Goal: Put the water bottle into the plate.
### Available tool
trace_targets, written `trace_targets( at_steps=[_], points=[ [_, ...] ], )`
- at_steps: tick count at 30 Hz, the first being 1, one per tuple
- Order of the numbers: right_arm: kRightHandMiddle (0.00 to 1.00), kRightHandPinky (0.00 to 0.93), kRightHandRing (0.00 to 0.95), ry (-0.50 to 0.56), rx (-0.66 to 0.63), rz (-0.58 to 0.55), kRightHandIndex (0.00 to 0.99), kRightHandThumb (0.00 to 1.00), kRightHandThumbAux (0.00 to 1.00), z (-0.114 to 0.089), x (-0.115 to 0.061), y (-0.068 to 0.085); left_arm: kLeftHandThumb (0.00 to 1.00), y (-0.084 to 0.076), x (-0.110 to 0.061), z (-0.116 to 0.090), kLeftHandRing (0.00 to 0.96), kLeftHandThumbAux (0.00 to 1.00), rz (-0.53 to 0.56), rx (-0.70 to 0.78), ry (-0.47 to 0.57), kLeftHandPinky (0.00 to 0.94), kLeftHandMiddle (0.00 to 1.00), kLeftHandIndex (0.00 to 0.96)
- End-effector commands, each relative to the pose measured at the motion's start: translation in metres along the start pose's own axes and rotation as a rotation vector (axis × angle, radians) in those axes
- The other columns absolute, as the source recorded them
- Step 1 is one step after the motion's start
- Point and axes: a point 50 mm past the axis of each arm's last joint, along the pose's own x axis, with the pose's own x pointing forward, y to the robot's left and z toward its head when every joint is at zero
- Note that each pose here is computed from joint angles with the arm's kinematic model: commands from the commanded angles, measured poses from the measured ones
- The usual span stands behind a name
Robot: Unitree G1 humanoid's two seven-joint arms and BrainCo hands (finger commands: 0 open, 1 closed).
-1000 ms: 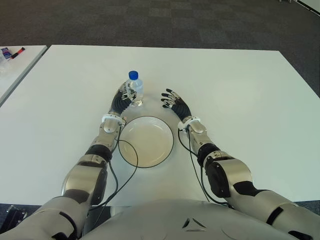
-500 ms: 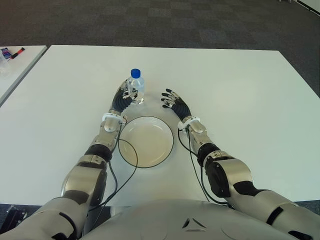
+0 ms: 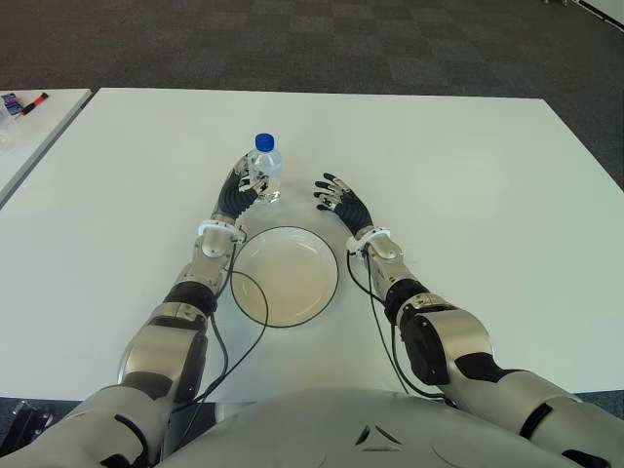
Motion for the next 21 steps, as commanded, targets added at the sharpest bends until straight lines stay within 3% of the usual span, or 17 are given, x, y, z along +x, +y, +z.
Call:
trace_targets(
  at_steps=[1,21],
  points=[
    [0.170,0.238,0.195,0.162,0.066,0.024,0.040,0.180,0.667,-0.0289,-0.0062,0.0219,0.951,0.0018,0.0014,0.0043,0.531,0.649,0.001,-0.029,-0.021,0.721,0.509,0.386],
    [0.154,0.223,0.178,0.167,0.058,0.023,0.033,0.129,0.654,-0.0292,-0.0064,0.0208,0.951,0.0047,-0.0021,0.0126,0.536,0.649,0.000,-0.069,-0.073,0.726,0.513,0.385]
  ],
)
